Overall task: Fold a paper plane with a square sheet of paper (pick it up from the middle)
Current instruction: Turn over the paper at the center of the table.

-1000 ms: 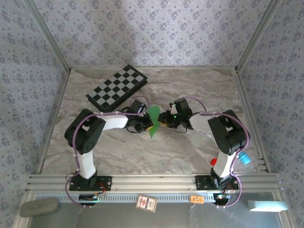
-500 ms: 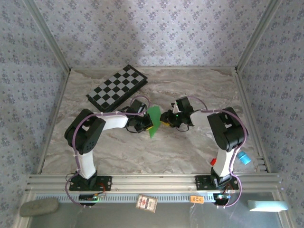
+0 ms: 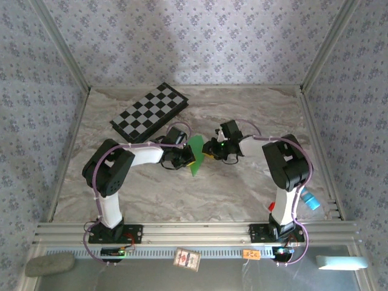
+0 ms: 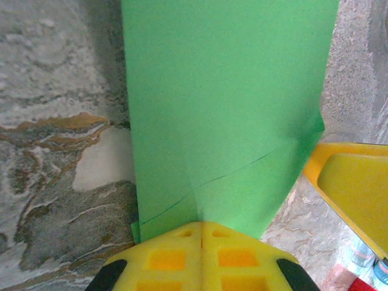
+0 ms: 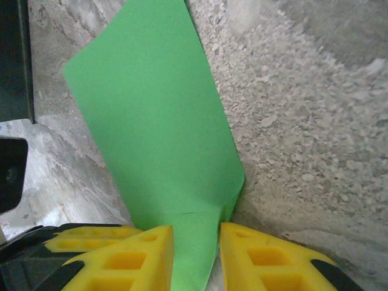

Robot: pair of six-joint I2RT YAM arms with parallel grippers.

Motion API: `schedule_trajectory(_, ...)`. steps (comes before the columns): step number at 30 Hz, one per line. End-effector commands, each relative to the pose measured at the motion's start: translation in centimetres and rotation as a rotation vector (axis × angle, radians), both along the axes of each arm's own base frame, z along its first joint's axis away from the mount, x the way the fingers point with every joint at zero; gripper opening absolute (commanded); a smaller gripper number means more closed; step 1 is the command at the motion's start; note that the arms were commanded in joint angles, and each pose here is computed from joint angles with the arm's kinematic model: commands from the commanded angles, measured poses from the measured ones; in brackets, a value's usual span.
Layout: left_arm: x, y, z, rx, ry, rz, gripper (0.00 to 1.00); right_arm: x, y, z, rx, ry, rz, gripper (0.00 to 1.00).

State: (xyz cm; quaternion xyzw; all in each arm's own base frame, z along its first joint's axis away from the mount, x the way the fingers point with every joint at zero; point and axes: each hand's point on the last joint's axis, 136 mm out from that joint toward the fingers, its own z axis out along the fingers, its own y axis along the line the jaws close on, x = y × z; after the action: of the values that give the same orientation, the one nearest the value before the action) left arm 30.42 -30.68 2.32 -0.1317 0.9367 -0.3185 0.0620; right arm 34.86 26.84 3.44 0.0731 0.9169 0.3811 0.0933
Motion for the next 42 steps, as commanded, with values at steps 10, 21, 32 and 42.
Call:
schedule_trajectory(10, -0.5, 0.9, -0.9, 0.035, 0.030, -0.001, 0.05, 0.0, -1.3, -0.6, -0.072, 0.039, -0.032, 0.28)
schedule_trajectory(21, -0.5, 0.7, -0.8, 0.027, 0.028, -0.009, 0.05, 0.2, -0.2, -0.8, -0.037, 0.071, 0.018, 0.25)
schedule_trajectory(32, -0.5, 0.7, -0.8, 0.022, 0.028, -0.008, 0.05, 0.4, 0.4, -0.9, -0.013, 0.082, 0.033, 0.23)
schedule_trajectory(42, -0.2, 0.3, 0.5, -0.004, 0.001, -0.020, 0.05, 0.7, 0.6, -1.3, -0.005, 0.079, 0.042, 0.08)
